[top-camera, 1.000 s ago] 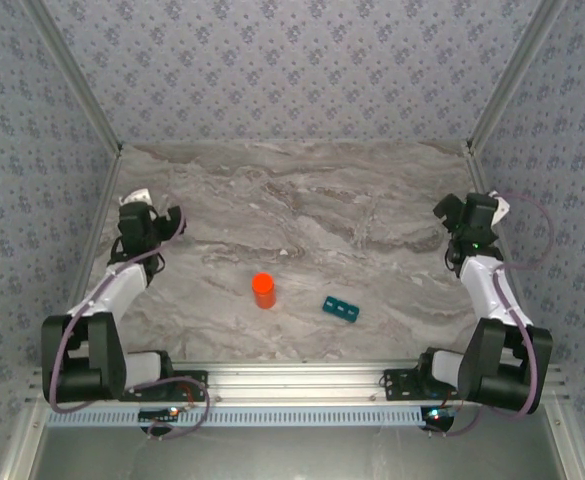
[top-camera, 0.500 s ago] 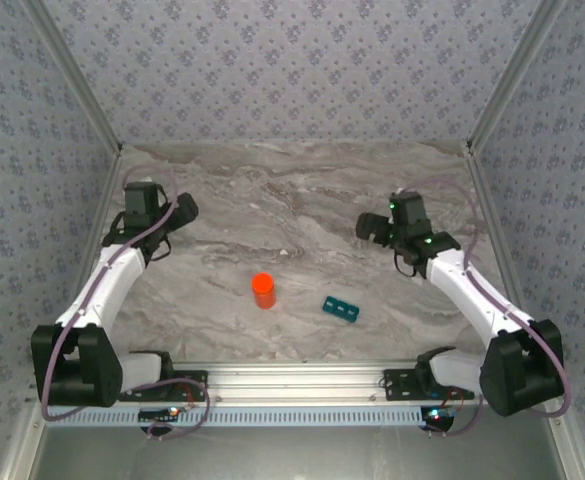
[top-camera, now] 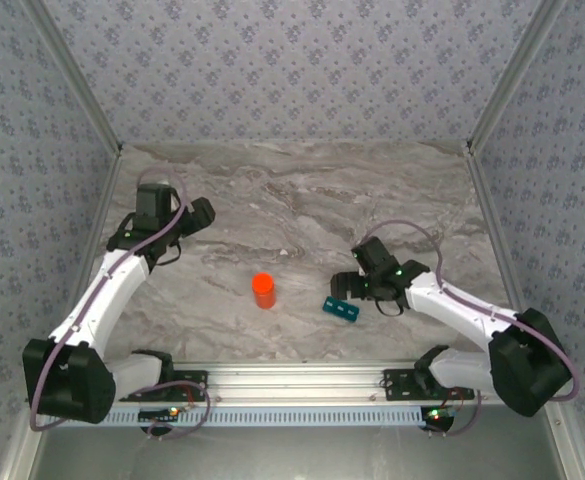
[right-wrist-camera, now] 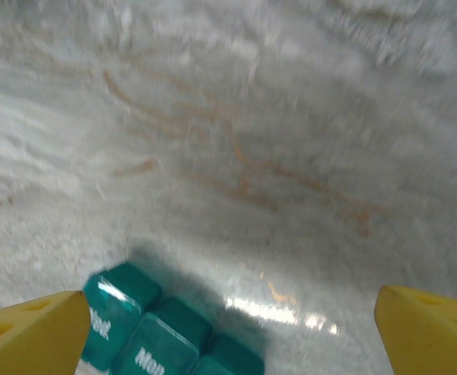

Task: Sort the pills into containers

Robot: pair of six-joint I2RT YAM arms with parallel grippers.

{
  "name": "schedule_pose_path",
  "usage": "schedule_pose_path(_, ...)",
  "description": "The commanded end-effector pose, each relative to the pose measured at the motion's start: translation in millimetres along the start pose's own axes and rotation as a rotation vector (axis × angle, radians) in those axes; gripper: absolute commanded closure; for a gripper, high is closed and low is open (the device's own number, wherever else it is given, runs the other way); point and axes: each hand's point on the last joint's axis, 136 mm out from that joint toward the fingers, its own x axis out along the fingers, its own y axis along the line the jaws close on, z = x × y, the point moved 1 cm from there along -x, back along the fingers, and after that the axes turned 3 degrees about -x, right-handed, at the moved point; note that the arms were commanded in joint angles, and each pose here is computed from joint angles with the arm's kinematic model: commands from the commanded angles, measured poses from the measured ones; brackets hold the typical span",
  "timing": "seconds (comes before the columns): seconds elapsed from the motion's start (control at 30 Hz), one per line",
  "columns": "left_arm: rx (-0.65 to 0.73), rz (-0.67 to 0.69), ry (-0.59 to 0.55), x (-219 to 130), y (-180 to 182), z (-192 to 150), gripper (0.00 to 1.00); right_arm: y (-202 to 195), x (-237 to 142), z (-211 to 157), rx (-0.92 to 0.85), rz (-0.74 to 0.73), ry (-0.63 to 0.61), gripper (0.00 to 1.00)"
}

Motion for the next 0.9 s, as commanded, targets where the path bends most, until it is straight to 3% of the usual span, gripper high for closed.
schedule_pose_path(0.0,0.014,-0.017,-0.016,-8.6,-8.1,6.8,0.02,-0.8,-5.6,-18.7,0.058,-0.007,0.027,0.03)
schedule_pose_path(0.43,0.027,-0.024,-0.013,-3.7,-12.3,6.0,0.02,5.7,-4.2,-64.3,0.118,0.002,0.094,0.04)
schedule_pose_path(0.87,0.028,-0.027,-0.008,-0.7,-13.4,3.7,0.02,34.8,5.1,-55.2,0.101,0.048,0.085,0.04)
